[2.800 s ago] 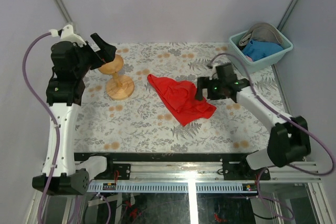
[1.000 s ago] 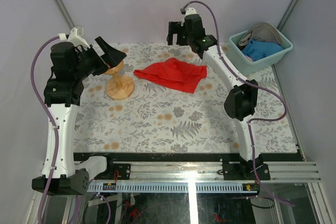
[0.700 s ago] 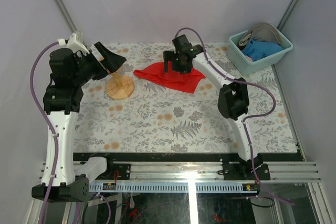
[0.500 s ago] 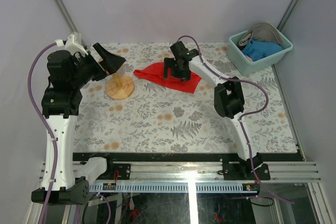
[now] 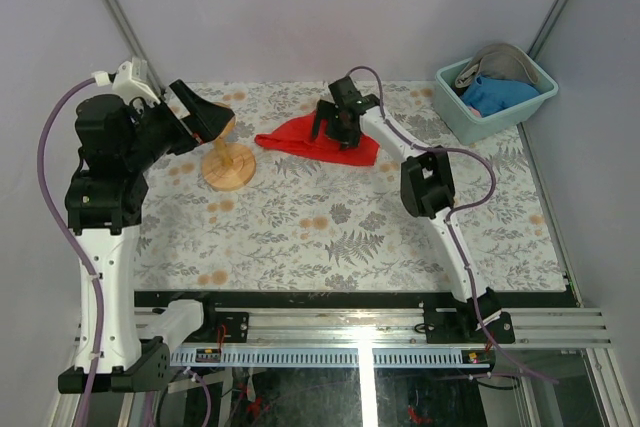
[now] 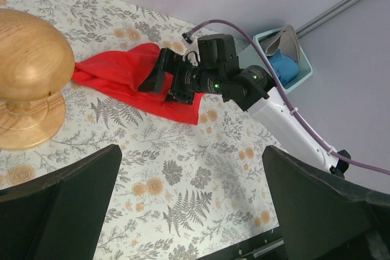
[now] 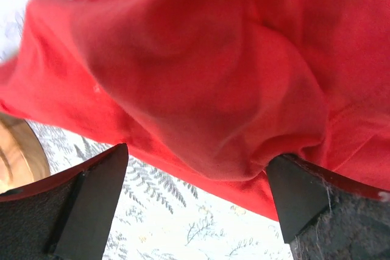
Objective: Stack the hats
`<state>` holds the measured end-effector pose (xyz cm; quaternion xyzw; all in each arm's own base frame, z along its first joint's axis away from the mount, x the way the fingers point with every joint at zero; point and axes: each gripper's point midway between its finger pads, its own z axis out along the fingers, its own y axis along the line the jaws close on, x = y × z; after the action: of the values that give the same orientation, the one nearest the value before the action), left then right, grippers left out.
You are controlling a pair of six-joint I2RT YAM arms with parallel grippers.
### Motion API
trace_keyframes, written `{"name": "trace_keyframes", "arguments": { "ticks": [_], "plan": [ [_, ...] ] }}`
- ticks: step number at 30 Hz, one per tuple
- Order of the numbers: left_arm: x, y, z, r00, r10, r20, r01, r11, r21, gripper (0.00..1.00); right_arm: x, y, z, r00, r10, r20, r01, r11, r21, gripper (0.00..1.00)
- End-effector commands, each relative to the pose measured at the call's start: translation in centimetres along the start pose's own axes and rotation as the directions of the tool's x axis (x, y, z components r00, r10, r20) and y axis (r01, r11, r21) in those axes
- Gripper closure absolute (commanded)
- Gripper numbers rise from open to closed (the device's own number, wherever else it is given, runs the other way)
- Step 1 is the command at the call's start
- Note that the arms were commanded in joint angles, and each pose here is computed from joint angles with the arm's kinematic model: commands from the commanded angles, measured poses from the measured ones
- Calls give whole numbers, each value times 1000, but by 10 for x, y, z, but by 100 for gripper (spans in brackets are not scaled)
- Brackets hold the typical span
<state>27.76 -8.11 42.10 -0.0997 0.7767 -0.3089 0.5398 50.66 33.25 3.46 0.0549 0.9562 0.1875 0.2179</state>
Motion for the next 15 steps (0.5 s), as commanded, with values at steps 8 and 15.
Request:
{"name": "trace_keyframes", "arguments": {
  "ticks": [8,15],
  "plan": [
    [5,1,2,998,12,-62,-13,1000,-11,0,-188,8,1,839,112,533,114,921,-373,0],
    [2,6,10,997,28,-66,-29,999,-20,0,-247,44,-94,640,100,762,307,876,-373,0]
  ]
}}
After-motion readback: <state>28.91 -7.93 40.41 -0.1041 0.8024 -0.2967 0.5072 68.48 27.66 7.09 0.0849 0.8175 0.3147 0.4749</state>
